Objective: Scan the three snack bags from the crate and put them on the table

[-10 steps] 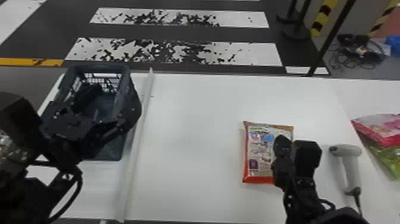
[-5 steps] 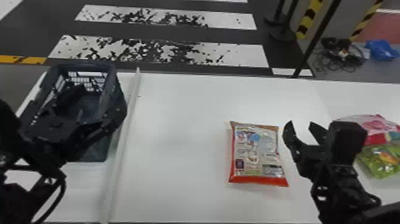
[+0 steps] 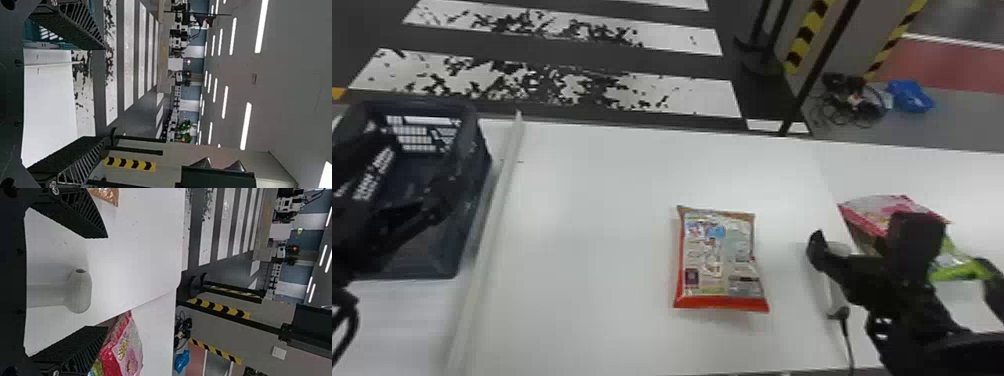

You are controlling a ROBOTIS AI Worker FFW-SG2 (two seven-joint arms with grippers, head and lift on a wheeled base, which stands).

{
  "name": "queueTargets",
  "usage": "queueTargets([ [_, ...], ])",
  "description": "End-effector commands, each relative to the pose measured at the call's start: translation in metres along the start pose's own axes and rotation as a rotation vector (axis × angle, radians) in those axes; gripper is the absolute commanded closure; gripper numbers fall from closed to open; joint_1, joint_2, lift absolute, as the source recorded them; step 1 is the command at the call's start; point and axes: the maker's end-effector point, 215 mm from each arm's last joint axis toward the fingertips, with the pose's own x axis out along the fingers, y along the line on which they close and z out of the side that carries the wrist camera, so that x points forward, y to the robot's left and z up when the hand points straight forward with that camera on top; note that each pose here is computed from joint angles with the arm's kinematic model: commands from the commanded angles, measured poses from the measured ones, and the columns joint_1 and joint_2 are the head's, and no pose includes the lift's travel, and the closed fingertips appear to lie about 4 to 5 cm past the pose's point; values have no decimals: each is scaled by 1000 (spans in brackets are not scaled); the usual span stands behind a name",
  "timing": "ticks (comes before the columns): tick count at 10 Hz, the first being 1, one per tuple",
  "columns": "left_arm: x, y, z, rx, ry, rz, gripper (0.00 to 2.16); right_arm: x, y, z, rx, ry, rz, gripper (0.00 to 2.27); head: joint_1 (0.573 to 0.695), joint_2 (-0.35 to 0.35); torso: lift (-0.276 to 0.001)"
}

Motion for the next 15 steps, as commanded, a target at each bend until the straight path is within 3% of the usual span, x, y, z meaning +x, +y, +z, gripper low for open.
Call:
queueTargets([
  [1, 3, 3, -2, -2, 0, 3, 56, 11, -17, -38, 9, 80, -3, 53, 695, -212, -94],
  [6, 6, 1, -1, 3, -3, -12, 56, 47, -23, -115, 36, 251, 32, 140, 695, -264, -94],
  [7, 5, 1, -2, 3, 2, -14, 60, 52, -19, -119, 31, 263, 39, 566, 695, -269, -94],
  [8, 6, 0, -1, 4, -1, -15, 60, 50, -16, -129, 26, 310, 45, 1912, 695, -272, -94],
  [9, 6, 0, -1, 3, 0, -16, 60, 50, -14, -131, 25, 318, 54, 2192, 695, -269, -94],
  [12, 10, -2, 1, 0, -3, -16, 60, 43, -13, -113, 37, 249, 63, 2240, 695, -264, -94],
  [15, 13, -4, 0, -7, -2, -17, 60, -1, 15, -52, 105, 125, 117, 2240, 695, -246, -94],
])
